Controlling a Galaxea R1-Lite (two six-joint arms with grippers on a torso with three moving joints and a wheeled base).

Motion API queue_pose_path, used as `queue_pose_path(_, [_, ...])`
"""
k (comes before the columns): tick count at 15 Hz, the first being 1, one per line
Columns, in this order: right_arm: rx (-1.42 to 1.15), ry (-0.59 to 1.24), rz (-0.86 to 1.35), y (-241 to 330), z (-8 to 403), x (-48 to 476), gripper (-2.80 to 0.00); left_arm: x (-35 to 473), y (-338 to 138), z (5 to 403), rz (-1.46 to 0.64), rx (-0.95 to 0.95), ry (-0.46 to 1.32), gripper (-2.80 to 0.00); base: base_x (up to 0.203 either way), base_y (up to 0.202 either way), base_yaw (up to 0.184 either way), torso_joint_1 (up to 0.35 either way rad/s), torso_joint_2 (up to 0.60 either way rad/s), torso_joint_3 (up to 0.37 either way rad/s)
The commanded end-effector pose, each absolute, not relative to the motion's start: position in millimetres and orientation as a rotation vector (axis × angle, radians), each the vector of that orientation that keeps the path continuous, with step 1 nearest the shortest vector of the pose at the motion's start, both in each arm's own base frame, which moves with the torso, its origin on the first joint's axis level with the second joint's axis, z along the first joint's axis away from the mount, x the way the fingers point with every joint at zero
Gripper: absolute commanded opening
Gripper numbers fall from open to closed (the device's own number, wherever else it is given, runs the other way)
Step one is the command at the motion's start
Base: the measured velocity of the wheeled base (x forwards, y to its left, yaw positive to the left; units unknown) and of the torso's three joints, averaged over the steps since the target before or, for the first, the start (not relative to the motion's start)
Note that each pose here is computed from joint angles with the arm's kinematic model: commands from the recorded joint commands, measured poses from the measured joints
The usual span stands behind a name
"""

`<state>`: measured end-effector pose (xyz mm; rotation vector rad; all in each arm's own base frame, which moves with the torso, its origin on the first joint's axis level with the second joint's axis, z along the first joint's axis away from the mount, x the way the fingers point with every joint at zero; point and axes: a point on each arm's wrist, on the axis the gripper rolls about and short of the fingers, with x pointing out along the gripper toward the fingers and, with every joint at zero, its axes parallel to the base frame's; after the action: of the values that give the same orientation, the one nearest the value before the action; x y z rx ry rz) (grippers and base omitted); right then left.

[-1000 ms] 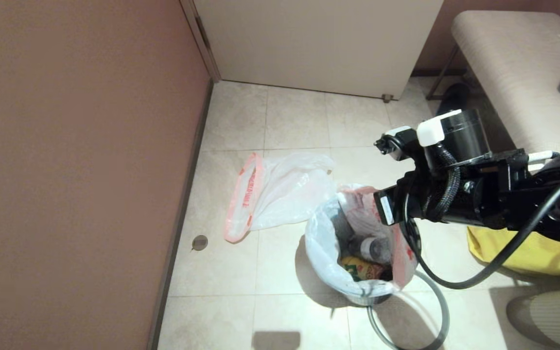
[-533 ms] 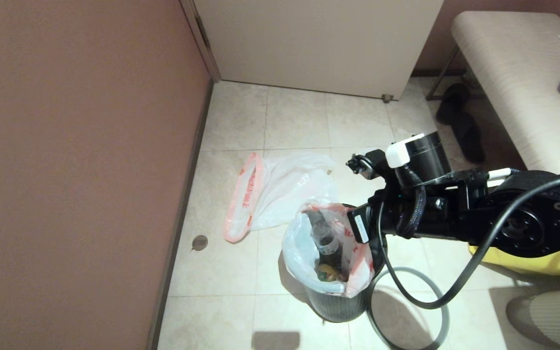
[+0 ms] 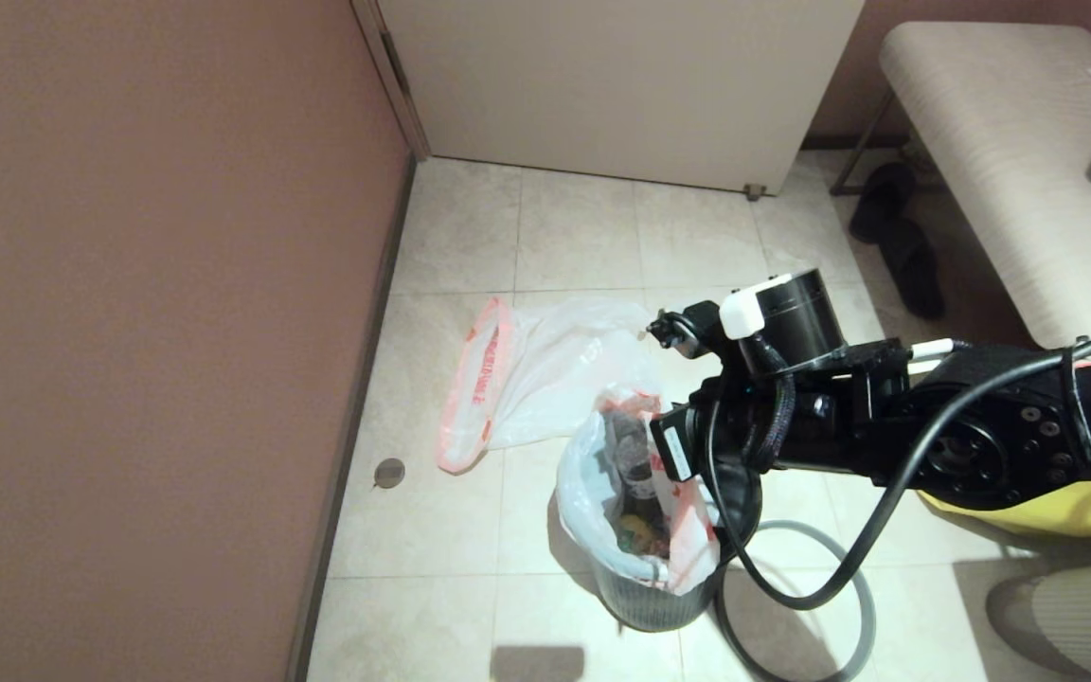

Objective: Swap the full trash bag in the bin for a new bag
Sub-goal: Place the trash bag on the floor

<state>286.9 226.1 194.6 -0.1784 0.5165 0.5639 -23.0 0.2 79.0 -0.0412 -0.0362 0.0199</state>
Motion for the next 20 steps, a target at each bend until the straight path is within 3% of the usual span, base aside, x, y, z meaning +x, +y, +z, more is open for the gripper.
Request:
queue_pose_path(1, [-0.17,0.455,0.593,225.6,217.8,273.9,-2.8,-22.9,0.2,79.1,0.021,-0.042,-0.036,-2.8,0.0,0.0,0.0,0.0,0.0,0.0])
queue_pose_path(5, [-0.172,0.516,0.688,220.9,238.5,228.5,-2.8,-22.9,0.2,79.1,0.021,-0.042,-0.036,-2.8,0.0,0.0,0.0,0.0,0.0,0.0])
queue_pose_path(20, [-0.07,0.339,0.689,203.6,300.3,217.3,-2.8,-22.9,0.2,79.1,0.021,-0.042,-0.036,-2.8,0.0,0.0,0.0,0.0,0.0,0.0])
